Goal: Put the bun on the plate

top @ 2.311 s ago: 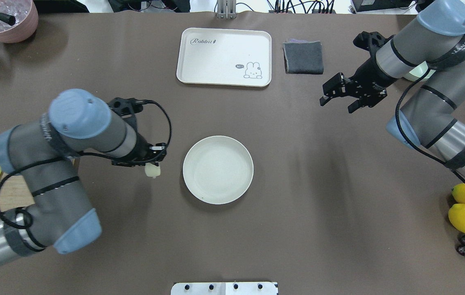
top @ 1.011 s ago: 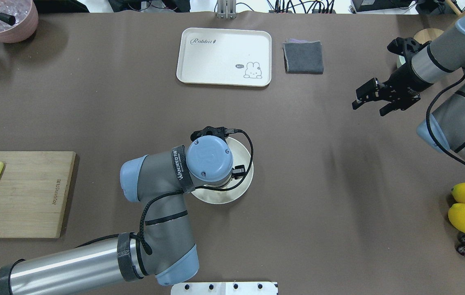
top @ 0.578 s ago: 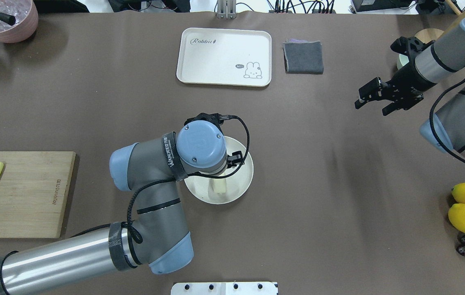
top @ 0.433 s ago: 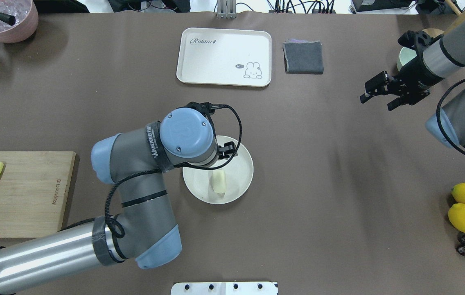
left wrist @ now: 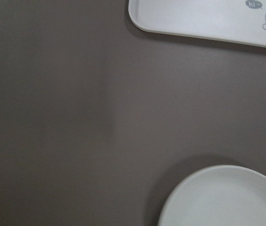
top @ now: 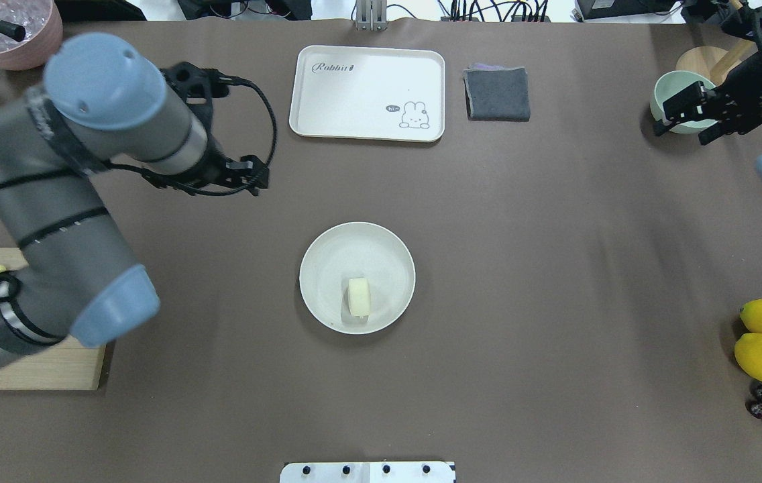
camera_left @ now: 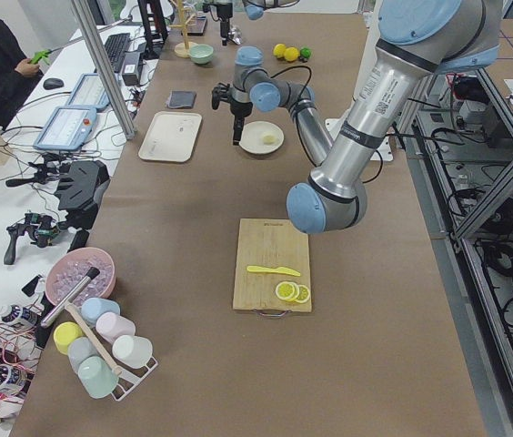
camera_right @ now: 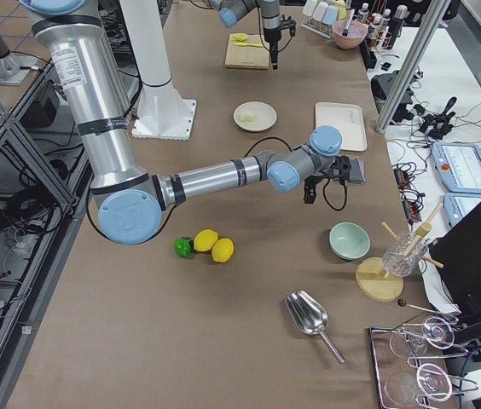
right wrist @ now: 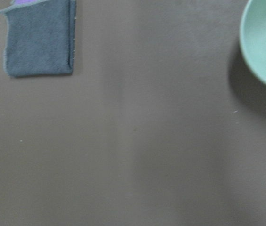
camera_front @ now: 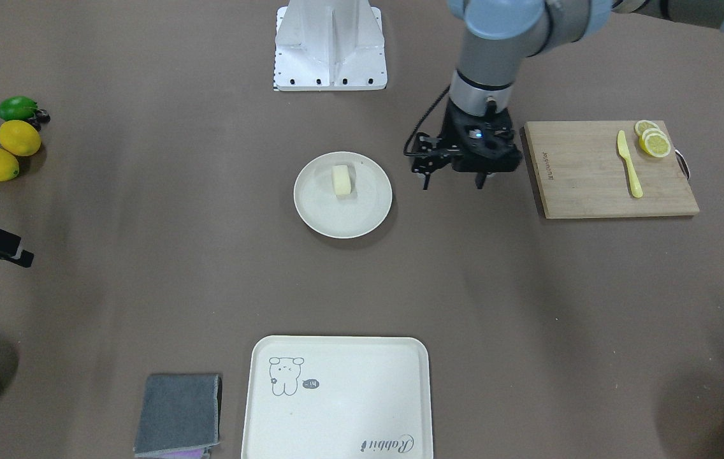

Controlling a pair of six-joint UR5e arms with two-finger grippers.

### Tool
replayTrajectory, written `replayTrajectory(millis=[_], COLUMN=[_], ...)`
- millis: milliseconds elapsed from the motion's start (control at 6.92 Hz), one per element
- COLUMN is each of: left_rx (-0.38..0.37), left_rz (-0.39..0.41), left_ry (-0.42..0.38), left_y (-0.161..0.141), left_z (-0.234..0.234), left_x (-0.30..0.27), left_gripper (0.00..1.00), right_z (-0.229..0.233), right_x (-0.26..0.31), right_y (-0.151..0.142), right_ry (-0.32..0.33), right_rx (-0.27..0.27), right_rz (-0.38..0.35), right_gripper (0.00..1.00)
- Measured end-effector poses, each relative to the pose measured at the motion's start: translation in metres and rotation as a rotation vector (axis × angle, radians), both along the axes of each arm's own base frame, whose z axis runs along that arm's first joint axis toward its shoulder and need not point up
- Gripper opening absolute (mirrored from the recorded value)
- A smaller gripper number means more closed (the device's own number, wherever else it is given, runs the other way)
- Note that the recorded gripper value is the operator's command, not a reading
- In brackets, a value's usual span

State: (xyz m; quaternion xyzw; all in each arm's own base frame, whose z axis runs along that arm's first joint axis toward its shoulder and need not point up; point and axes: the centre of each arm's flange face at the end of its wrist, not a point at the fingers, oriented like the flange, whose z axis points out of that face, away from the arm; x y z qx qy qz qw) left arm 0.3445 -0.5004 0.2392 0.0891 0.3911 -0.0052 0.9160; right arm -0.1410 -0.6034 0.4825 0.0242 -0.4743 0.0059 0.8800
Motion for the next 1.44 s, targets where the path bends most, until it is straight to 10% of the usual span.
replayTrajectory(millis=[578,1444], left_rx=[0.041,-0.148], left_rz=[0.222,0.092], left_ry=[-0.018,-0.009], left_y=[-0.060,-0.001], left_z=[0.231,0.360], left_x=[-0.285,-0.382], left_gripper=[0.97,0.97], right_z=[0.100,0.123], right_x=[0.155,0.176], right_y=[0.036,0.056], right_ry=[0.160,0.251], right_rx=[0.137,0.200], right_rz=[-0.097,-0.151], right_gripper=[1.00,1.00])
